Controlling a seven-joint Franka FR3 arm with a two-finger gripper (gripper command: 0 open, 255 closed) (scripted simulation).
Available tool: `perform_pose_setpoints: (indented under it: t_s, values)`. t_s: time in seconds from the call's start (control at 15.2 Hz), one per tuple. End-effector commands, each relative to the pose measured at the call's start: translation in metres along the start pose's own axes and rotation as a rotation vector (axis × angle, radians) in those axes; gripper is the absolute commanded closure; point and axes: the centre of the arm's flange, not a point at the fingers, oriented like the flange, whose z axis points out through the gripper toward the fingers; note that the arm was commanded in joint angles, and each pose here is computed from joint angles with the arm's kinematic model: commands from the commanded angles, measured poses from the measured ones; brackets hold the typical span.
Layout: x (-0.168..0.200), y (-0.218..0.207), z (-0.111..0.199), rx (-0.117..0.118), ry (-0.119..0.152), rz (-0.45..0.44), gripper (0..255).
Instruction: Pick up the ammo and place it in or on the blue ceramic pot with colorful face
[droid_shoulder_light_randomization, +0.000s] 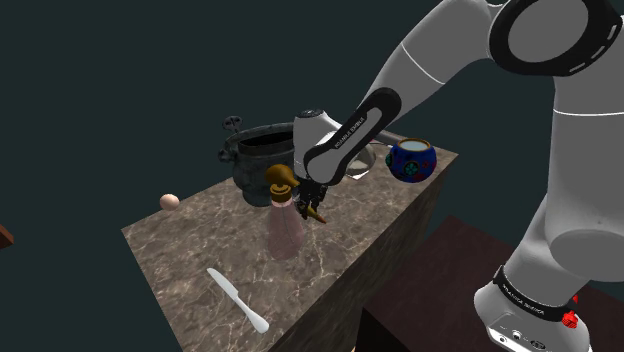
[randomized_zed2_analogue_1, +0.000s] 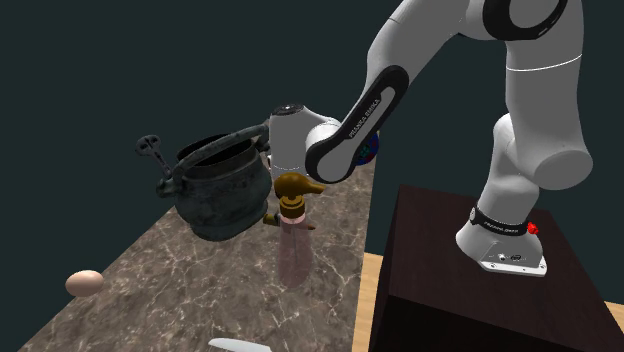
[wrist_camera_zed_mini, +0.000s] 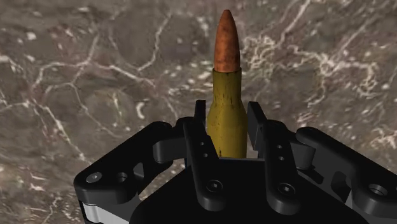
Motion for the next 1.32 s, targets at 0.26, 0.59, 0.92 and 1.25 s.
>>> perform_pose_setpoints:
  t_s: [0.26, 0.59, 0.92, 1.25]
  values:
    - [0.0, 0.0, -0.01, 0.0, 0.0, 0.0, 255]
    - [0.001, 0.0, -0.037, 0.0, 0.0, 0.0, 255]
    - [0.002, -0.001, -0.063, 0.0, 0.0, 0.0, 255]
    - [0.003, -0.001, -0.09, 0.0, 0.0, 0.0, 255]
